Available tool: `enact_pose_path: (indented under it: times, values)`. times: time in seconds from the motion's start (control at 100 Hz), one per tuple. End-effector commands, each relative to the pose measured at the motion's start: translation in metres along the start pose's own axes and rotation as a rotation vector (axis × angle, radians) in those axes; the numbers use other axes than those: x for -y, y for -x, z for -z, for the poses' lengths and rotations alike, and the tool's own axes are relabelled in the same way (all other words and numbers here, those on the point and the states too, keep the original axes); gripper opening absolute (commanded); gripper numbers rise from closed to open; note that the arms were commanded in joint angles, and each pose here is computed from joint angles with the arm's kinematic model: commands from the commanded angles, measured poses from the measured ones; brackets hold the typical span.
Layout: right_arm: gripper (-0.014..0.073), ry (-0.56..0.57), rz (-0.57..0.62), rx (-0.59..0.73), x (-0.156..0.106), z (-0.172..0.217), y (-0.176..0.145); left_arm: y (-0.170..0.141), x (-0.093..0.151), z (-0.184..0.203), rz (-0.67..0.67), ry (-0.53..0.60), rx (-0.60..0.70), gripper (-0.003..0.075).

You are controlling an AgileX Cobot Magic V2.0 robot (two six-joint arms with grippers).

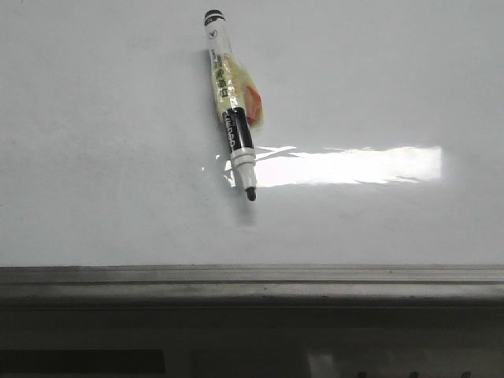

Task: Write number 6 on whiteboard

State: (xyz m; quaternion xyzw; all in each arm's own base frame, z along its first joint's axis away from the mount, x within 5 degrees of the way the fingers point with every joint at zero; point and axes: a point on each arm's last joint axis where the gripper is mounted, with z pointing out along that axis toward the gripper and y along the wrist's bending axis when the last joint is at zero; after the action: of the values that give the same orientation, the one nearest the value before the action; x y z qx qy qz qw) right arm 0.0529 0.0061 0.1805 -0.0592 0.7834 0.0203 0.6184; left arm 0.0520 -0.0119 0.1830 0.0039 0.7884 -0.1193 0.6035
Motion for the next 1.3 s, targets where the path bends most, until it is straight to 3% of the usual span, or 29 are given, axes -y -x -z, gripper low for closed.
enact_pose_path:
  times: [0.0,0.81,1.04,1.11,1.17,1.29]
  values:
    - [-0.0064,-0.013,0.019,0.019,0.001,-0.001,-0.002,-0.001,-0.001,0.000,0.009,-0.003,0.063,-0.0020]
    - [-0.0064,-0.013,0.019,0.025,0.001,-0.001,-0.002,-0.001,-0.001,0.000,0.009,-0.003,0.063,-0.0020]
    - [-0.0064,-0.023,0.018,0.172,0.001,0.001,0.011,-0.001,-0.001,0.000,-0.003,0.001,0.063,-0.0020]
    - [-0.0064,-0.012,-0.071,0.269,0.002,0.002,0.020,0.001,-0.001,0.000,0.017,-0.007,0.086,-0.0020]
    - [-0.0064,0.007,-0.241,0.341,0.003,0.004,0.026,0.006,0.001,0.000,0.080,-0.029,0.140,-0.0020]
    - [-0.0064,0.030,-0.565,0.411,0.007,0.007,0.031,0.022,0.002,0.004,0.378,-0.092,0.315,-0.0020]
